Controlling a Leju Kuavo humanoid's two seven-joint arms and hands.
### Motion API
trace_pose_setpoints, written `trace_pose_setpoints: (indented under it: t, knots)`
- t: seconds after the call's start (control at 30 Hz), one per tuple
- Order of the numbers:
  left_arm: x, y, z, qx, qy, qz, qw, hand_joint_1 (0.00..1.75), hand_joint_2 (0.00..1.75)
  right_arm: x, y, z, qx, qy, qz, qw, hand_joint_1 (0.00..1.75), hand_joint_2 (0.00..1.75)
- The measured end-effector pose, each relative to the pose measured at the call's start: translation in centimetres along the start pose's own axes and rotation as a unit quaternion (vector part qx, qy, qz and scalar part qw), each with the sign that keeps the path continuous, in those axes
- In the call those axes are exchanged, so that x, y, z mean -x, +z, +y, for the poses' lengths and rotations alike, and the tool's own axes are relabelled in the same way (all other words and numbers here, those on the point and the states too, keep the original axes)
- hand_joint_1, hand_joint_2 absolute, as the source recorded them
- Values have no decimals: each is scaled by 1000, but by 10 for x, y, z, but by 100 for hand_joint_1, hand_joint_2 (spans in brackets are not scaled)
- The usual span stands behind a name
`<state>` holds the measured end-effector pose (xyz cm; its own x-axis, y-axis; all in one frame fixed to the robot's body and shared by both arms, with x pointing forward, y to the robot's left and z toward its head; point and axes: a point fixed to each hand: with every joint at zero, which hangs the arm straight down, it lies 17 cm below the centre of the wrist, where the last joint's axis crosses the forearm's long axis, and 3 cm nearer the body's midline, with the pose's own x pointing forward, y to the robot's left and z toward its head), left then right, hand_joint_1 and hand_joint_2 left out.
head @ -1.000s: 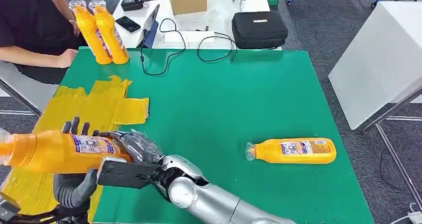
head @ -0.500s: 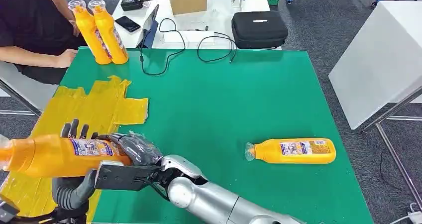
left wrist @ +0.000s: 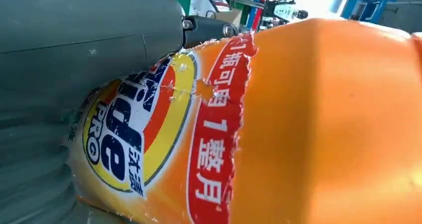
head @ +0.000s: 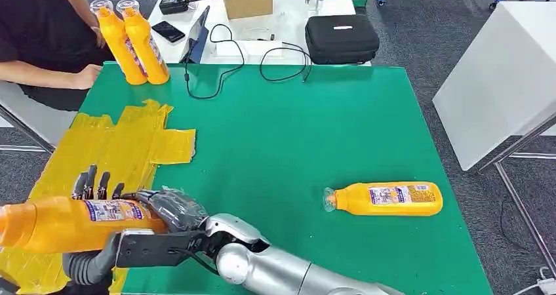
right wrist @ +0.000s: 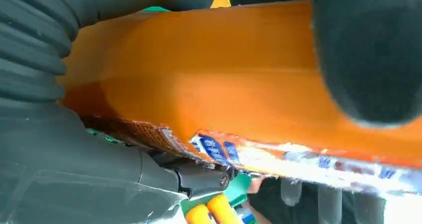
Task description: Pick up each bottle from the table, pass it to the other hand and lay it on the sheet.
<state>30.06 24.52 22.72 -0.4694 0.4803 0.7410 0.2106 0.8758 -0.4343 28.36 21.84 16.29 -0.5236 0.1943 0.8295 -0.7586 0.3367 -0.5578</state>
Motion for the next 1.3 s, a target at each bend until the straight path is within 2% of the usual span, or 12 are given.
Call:
trace_pose_setpoints:
  t: [0.97, 1.0, 1.03, 1.07, 1.3]
  knots:
    - [-1, 4, 5, -9, -3, 0, 1000, 175, 175, 6, 2, 12, -12, 1, 6, 1000, 175, 175]
    - [-1, 4, 5, -9, -3, 0, 1000, 175, 175, 7, 2, 12, -11, 1, 5, 1000, 93, 175]
    - [-1, 4, 5, -8, -2, -1, 1000, 175, 175, 6, 2, 11, -9, 2, 3, 1000, 0, 175]
    - [-1, 4, 5, -7, -1, -1, 1000, 175, 175, 6, 2, 11, -7, 4, 1, 1000, 0, 0]
    - [-4, -3, 5, -4, -26, -11, 1000, 175, 175, 14, 6, -2, 24, 27, -16, 999, 0, 0]
